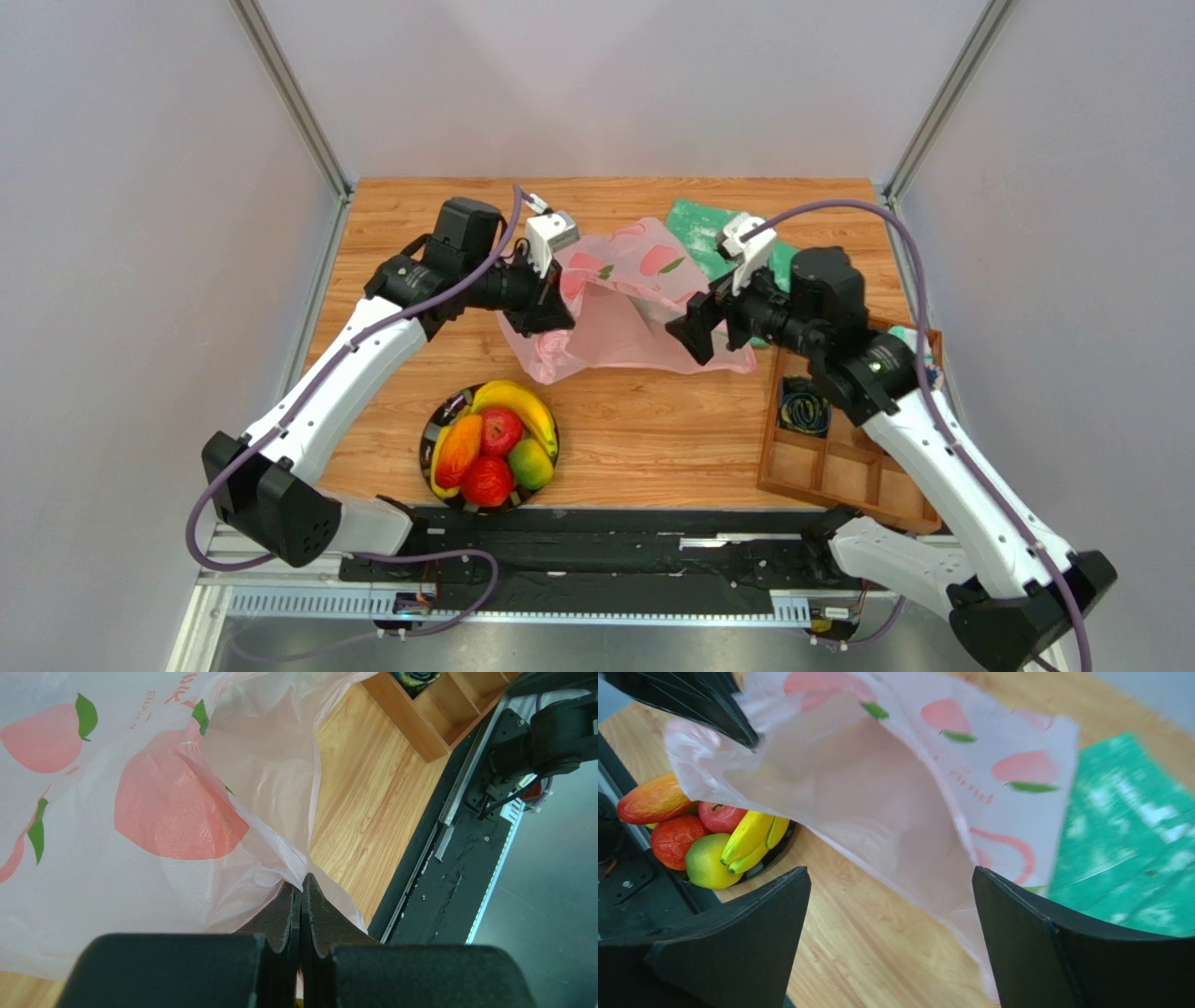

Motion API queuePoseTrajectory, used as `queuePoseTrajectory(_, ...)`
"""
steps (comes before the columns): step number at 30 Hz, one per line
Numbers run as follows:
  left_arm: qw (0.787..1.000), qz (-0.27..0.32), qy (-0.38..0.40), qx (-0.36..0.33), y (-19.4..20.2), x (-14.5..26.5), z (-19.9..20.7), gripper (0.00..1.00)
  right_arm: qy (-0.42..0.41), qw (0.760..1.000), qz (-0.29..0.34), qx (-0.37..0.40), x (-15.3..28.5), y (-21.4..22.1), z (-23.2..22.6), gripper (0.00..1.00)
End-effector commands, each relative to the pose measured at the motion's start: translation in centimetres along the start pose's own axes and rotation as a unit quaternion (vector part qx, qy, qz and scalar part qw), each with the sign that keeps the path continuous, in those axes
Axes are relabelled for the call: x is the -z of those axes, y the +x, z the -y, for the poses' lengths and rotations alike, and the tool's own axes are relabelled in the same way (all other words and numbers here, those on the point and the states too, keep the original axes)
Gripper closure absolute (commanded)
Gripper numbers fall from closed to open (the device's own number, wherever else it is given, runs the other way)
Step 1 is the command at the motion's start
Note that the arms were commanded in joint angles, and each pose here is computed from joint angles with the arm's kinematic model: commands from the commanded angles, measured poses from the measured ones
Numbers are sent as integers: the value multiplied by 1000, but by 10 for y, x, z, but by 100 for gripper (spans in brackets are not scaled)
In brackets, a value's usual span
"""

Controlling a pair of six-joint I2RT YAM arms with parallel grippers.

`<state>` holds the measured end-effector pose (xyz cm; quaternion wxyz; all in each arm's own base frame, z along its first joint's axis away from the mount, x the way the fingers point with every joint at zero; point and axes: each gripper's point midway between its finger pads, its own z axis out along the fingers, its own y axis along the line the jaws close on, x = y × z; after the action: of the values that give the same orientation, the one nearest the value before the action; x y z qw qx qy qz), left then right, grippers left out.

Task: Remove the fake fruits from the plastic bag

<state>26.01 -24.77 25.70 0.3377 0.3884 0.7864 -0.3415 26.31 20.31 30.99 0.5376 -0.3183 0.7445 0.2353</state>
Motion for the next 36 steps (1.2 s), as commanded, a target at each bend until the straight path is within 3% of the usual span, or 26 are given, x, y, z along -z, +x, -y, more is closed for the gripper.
queuePoseTrajectory(1, 998, 38, 37, -21, -31, 15, 23, 100, -31, 991, -51, -120, -47, 38, -12, 14)
queuePoseTrajectory(8, 997, 42, 63, -33, -31, 27, 46, 100, -12, 983, -67, -173, -103, 51, 1, 29)
queuePoseTrajectory(17, 991, 60, 99, -71, -43, 49, 77, 100, 35, 959, -89, -268, -171, 69, 19, 25)
queuePoseTrajectory(22, 989, 48, 100, -102, -41, 66, 87, 100, 38, 964, -74, -253, -200, 47, 10, 26)
queuePoseTrajectory(28, 990, 38, 72, -116, -32, 70, 80, 100, 16, 965, -92, -246, -229, 55, -13, 25)
queuePoseTrajectory(36, 979, 47, 4, -197, -52, 81, 57, 100, -77, 971, -94, -204, -224, 33, -42, 31)
